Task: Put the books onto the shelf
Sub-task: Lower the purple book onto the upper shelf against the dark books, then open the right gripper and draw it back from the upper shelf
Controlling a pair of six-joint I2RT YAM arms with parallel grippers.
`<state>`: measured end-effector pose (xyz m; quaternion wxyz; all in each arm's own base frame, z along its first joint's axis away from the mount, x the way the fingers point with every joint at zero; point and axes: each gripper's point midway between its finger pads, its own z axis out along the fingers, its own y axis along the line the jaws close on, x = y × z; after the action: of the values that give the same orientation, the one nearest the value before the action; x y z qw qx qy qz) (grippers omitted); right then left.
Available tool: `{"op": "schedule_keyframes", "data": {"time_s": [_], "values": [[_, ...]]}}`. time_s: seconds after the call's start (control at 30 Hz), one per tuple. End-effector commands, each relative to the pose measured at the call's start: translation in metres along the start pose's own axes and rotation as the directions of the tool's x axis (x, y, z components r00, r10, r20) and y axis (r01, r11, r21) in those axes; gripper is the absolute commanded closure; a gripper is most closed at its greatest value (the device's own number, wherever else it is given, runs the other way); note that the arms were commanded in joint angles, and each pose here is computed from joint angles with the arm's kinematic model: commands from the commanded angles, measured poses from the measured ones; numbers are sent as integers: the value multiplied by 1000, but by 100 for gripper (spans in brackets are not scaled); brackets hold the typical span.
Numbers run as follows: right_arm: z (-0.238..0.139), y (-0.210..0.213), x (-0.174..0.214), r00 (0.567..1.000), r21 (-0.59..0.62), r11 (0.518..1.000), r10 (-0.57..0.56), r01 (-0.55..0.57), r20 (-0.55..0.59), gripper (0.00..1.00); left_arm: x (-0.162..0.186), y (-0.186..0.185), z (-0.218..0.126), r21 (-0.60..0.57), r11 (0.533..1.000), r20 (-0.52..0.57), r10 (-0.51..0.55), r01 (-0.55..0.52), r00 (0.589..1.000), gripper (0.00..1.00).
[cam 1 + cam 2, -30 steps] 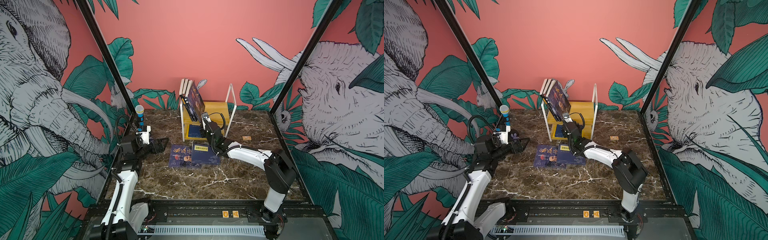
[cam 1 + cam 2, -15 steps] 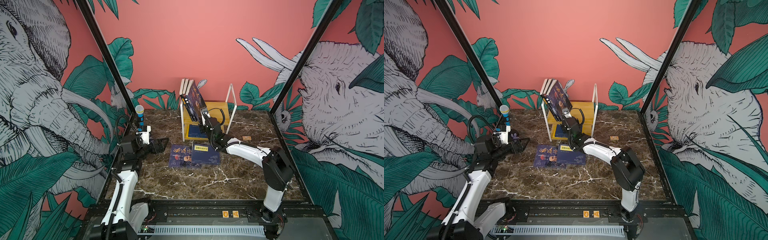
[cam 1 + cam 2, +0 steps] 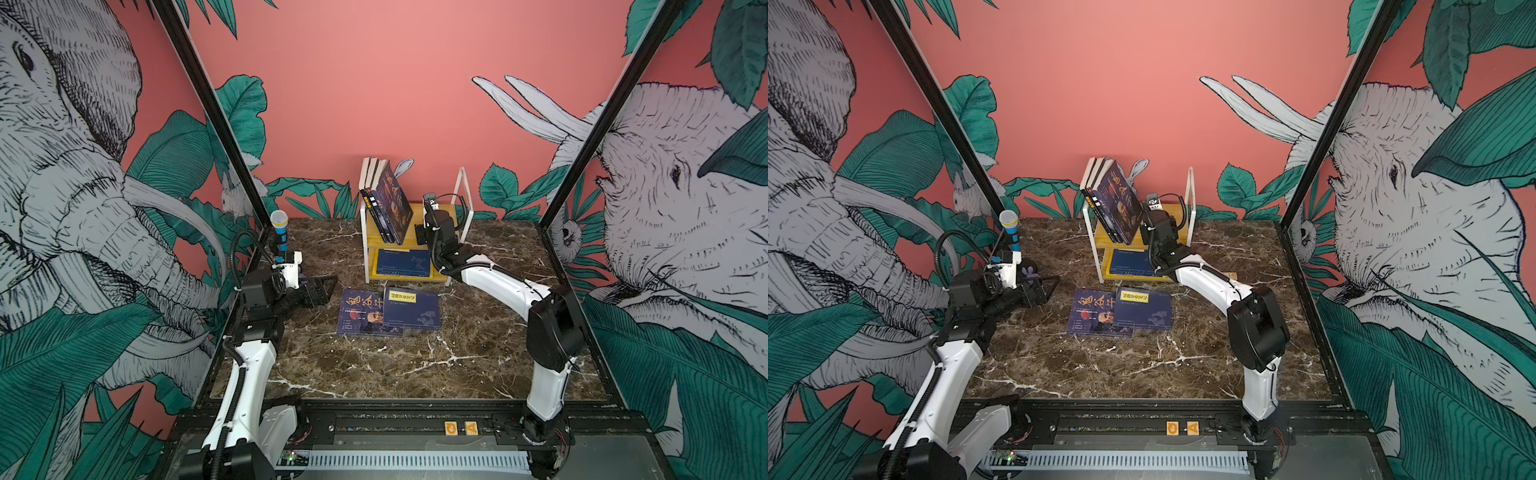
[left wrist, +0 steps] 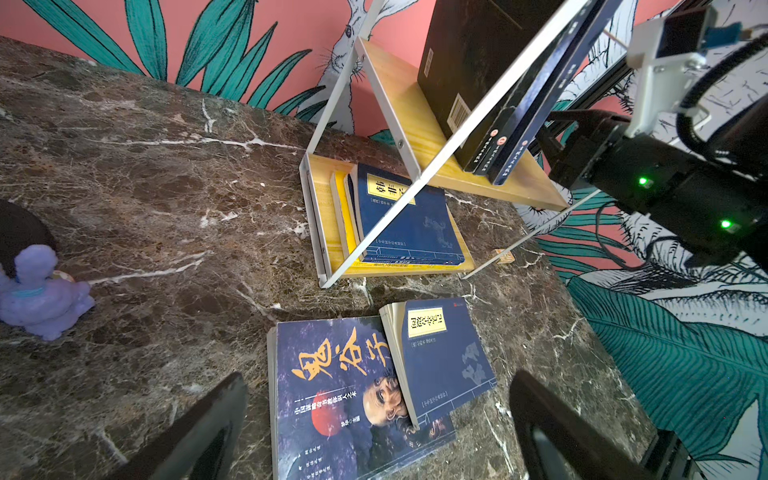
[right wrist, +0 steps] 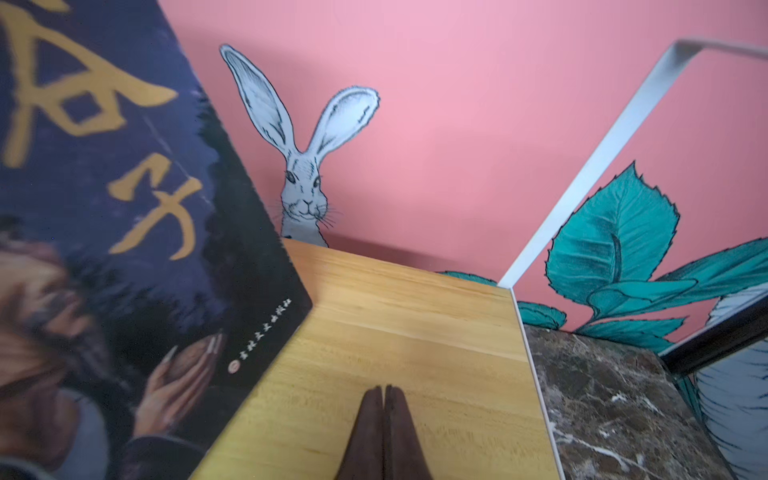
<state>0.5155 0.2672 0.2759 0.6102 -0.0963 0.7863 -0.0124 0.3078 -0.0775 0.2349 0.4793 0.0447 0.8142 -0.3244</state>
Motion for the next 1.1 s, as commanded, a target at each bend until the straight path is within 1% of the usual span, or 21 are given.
{"op": "schedule_keyframes", "data": {"time_s": [0.0, 0.13, 0.2, 0.3, 0.5, 0.6, 0.77, 0.87, 0.97, 1.07], "values": [[17, 9, 25, 996, -36, 999, 3, -6, -90, 96, -4, -2, -2, 4, 1000, 4, 17, -17, 1000, 1], [31, 16, 26, 995, -55, 998, -1, -5, -102, 97, -2, -3, -3, 6, 1000, 7, 24, -24, 1000, 1], [35, 19, 29, 993, -61, 998, 28, -35, -114, 98, -3, -3, -3, 6, 1000, 4, 21, -21, 1000, 1], [39, 30, 30, 991, -102, 991, 71, -83, -114, 98, -6, -3, -3, 3, 1000, 8, 22, -22, 1000, 1], [52, 42, 41, 978, -109, 977, 172, -185, -120, 99, -5, -2, -2, 5, 1000, 3, 13, -13, 1000, 0], [55, 49, 41, 979, -119, 975, 173, -185, -105, 99, -4, -2, -1, 11, 1000, 7, 18, -18, 1000, 1], [60, 62, 47, 974, -135, 968, 195, -209, -113, 99, -5, -3, -1, 12, 1000, 4, 11, -11, 1000, 1], [63, 67, 46, 977, -139, 970, 185, -199, -103, 98, -3, -4, -1, 19, 1000, 5, 16, -16, 1000, 1], [63, 68, 48, 972, -136, 965, 211, -224, -105, 98, -4, -4, -1, 15, 1000, -1, 14, -14, 1000, 1], [65, 73, 45, 977, -156, 966, 192, -205, -94, 98, -5, -5, -2, 16, 1000, 9, 19, -19, 1000, 1]]}}
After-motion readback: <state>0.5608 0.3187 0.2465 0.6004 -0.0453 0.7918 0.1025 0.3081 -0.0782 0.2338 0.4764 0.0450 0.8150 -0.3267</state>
